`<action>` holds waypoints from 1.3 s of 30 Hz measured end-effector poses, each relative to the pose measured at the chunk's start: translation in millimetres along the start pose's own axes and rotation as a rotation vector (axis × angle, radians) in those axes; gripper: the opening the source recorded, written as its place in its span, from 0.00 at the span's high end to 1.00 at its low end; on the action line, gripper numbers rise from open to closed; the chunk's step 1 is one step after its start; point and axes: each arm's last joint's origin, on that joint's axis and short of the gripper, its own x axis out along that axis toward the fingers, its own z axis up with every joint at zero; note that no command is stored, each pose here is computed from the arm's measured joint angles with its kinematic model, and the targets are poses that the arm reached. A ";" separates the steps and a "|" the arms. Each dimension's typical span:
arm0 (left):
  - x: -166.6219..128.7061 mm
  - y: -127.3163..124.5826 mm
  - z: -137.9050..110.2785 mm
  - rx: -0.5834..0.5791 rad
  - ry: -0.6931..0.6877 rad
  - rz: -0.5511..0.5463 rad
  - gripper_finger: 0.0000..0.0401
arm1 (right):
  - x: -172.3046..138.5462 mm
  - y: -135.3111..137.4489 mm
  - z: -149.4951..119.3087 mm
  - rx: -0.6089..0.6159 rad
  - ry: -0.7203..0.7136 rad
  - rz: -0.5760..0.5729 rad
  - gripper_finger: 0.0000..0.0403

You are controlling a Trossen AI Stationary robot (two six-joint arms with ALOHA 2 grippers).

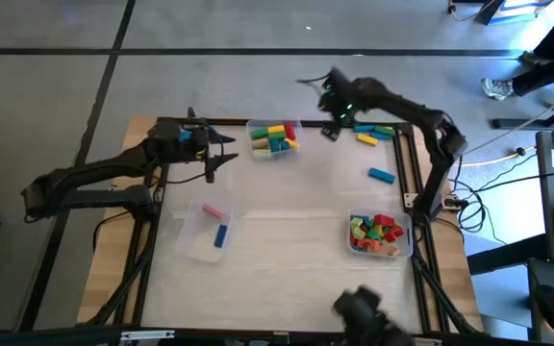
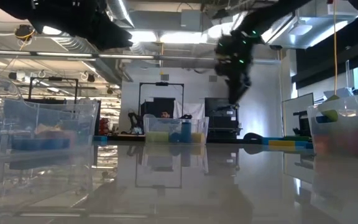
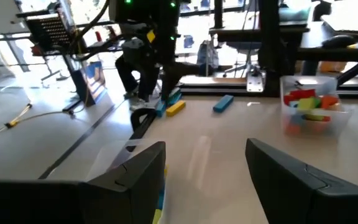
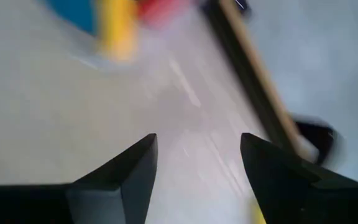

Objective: Sort blocks by size
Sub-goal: Put the green rectangular block into the bottom left transparent bin

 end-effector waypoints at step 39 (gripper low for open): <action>41.7 2.7 -33.5 -0.080 0.182 -0.017 0.46 | 73.5 -118.3 -113.5 0.328 0.463 -0.261 0.42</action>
